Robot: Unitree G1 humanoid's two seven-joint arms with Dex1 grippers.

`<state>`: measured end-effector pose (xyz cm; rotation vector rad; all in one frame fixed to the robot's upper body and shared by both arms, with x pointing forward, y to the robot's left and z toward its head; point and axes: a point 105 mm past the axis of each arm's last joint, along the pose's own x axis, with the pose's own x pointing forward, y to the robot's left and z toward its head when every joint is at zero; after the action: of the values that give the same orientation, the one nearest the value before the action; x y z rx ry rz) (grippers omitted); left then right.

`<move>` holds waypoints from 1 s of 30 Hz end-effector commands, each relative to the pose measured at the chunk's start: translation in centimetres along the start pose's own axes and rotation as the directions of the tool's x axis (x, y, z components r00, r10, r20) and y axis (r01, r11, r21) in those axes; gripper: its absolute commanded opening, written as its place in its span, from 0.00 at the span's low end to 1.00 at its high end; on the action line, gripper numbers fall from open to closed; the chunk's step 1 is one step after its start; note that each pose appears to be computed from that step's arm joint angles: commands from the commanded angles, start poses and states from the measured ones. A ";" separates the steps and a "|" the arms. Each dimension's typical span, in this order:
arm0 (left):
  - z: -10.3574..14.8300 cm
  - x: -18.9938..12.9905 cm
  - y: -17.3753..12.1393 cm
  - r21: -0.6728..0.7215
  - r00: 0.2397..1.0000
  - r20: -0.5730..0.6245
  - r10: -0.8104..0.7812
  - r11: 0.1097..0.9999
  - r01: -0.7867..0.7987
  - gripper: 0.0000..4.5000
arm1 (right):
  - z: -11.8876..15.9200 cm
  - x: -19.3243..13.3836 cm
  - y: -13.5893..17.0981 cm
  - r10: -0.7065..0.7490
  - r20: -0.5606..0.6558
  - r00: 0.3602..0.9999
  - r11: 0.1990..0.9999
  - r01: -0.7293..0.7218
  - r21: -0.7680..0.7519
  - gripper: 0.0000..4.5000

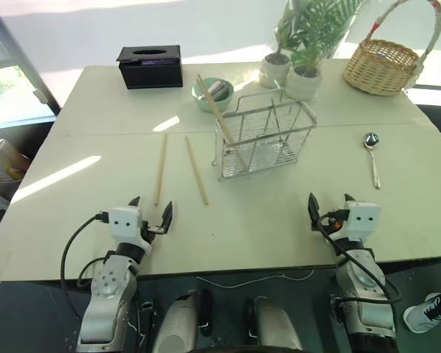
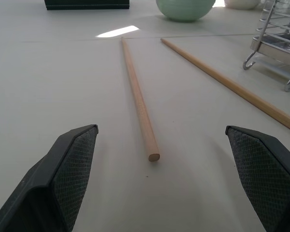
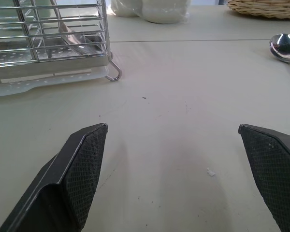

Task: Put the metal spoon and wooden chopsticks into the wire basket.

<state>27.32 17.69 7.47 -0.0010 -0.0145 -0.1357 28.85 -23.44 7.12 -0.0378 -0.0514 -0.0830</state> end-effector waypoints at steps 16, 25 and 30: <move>1.5 -0.3 0.1 0.014 0.998 0.058 0.016 1.000 -0.016 0.99 | 0.9 0.5 0.0 0.011 0.038 0.999 1.000 -0.011 -0.002 1.00; 1.9 -0.2 0.2 0.015 0.997 0.070 0.013 1.000 -0.014 0.99 | 1.0 0.7 0.2 0.014 0.043 0.999 1.000 -0.014 0.000 1.00; 4.5 0.4 0.1 0.041 0.991 0.109 -0.077 0.997 0.073 0.99 | 1.0 0.7 0.1 0.015 0.043 0.999 1.000 -0.015 -0.003 1.00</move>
<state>27.60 17.71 9.17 0.0156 -0.0438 -0.1747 29.42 -23.23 7.12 -0.0324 -0.0522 -0.0683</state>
